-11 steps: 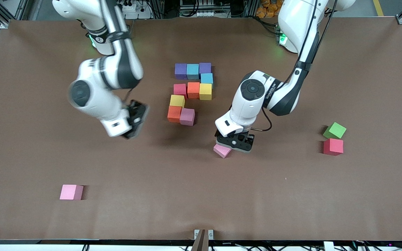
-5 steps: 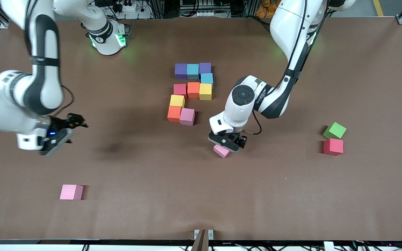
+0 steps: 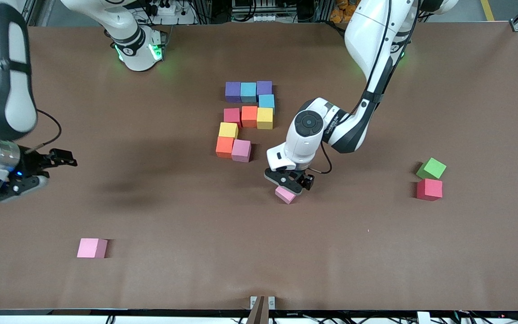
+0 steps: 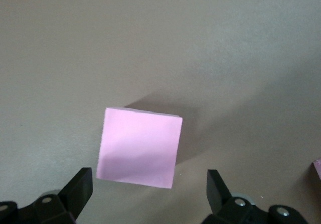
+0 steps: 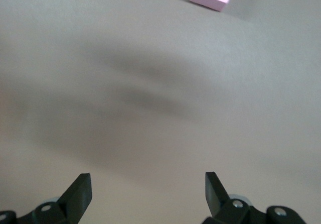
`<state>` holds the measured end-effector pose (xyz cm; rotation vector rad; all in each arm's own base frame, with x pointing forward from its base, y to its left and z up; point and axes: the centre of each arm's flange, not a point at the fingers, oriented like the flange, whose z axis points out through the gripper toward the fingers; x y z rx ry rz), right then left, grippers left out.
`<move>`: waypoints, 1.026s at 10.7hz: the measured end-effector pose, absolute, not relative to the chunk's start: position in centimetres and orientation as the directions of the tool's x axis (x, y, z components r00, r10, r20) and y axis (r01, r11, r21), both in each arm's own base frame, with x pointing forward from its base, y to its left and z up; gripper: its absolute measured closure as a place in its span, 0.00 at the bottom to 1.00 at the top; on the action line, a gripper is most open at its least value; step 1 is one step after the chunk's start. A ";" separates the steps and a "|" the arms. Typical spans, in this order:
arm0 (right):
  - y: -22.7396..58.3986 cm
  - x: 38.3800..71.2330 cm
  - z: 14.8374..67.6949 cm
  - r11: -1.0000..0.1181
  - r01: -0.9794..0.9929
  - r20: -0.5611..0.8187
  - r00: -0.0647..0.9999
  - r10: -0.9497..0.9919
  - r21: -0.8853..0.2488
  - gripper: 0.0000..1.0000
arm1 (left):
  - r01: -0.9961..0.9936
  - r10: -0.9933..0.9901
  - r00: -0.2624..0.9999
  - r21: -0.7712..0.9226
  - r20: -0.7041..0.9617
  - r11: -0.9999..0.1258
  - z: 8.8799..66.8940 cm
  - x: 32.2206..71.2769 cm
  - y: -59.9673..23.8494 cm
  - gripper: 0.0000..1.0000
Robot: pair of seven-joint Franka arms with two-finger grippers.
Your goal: Form number 2 with 11 blocks
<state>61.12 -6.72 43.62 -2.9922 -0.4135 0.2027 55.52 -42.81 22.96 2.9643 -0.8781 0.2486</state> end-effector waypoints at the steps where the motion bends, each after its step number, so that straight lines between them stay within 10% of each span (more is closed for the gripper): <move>1: -6.1 60.4 45.6 -0.968 0.216 -0.116 0.966 0.230 -0.127 0.00 | -0.548 -0.542 0.825 -0.008 0.159 -0.836 22.6 55.5 -42.8 0.00; 11: -5.8 50.0 66.4 -0.997 0.068 -0.009 0.998 0.069 -0.041 0.00 | -0.565 -0.561 0.815 -0.013 0.145 -0.825 21.5 55.5 -42.5 0.00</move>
